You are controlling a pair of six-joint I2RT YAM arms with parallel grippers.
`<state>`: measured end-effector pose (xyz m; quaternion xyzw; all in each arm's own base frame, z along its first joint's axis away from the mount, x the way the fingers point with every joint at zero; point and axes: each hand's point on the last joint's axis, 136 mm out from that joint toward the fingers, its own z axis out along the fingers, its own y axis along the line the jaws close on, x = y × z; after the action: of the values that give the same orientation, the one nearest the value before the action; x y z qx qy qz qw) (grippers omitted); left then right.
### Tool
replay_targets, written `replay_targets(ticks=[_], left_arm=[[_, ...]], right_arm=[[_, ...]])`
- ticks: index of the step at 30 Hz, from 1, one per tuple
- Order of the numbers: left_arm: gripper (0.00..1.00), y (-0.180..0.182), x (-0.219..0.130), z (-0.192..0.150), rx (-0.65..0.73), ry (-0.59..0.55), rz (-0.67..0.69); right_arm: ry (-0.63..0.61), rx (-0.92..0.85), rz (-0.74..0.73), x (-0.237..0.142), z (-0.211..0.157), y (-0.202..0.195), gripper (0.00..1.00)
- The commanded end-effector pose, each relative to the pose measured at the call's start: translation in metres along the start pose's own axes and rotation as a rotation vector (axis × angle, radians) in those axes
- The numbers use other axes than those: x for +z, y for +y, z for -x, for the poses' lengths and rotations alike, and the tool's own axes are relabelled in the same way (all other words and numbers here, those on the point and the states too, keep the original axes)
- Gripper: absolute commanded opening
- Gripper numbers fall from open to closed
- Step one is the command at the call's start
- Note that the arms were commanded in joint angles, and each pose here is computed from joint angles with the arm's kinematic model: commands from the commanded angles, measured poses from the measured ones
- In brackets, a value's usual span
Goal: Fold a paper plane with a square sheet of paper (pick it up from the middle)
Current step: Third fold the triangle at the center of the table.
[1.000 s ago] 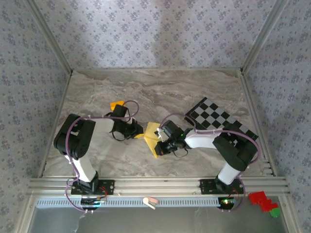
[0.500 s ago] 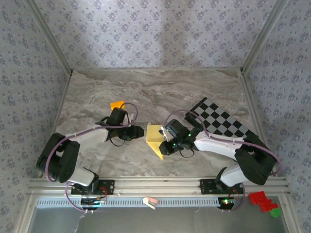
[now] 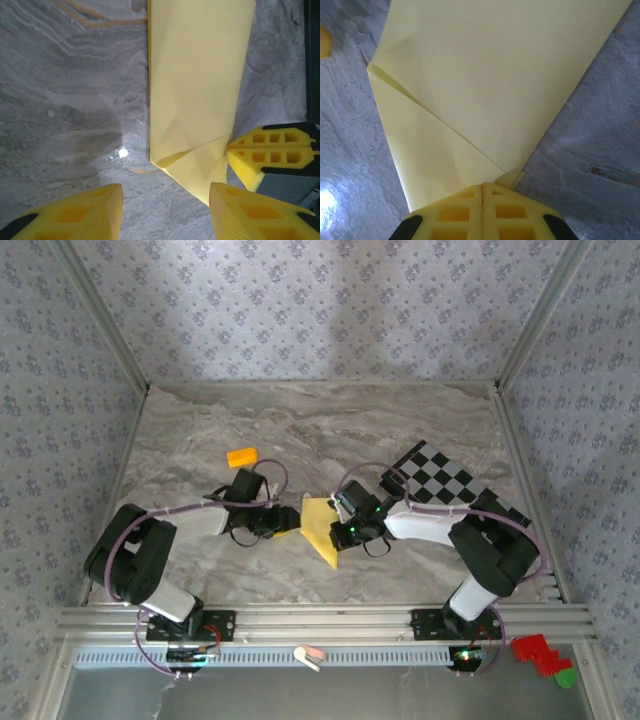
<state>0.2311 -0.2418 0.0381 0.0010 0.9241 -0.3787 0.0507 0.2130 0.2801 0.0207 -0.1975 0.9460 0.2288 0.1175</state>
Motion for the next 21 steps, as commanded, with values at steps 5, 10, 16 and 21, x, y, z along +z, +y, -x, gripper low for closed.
replay_targets(ticks=[5,10,16,21], left_arm=[[0.49,-0.019,0.014,0.001,0.008,0.054,-0.056],[0.48,-0.020,0.018,0.003,0.003,0.065,-0.050],[0.42,-0.024,0.019,0.007,0.004,0.064,-0.056],[0.38,-0.025,0.018,0.008,0.008,0.067,-0.052]], right_arm=[[0.023,0.042,-0.042,0.008,-0.009,-0.014,0.01],[0.028,0.045,-0.051,0.009,-0.011,-0.017,0.00],[0.030,0.046,-0.051,0.009,-0.014,-0.017,0.00],[0.032,0.046,-0.053,0.009,-0.014,-0.018,0.00]])
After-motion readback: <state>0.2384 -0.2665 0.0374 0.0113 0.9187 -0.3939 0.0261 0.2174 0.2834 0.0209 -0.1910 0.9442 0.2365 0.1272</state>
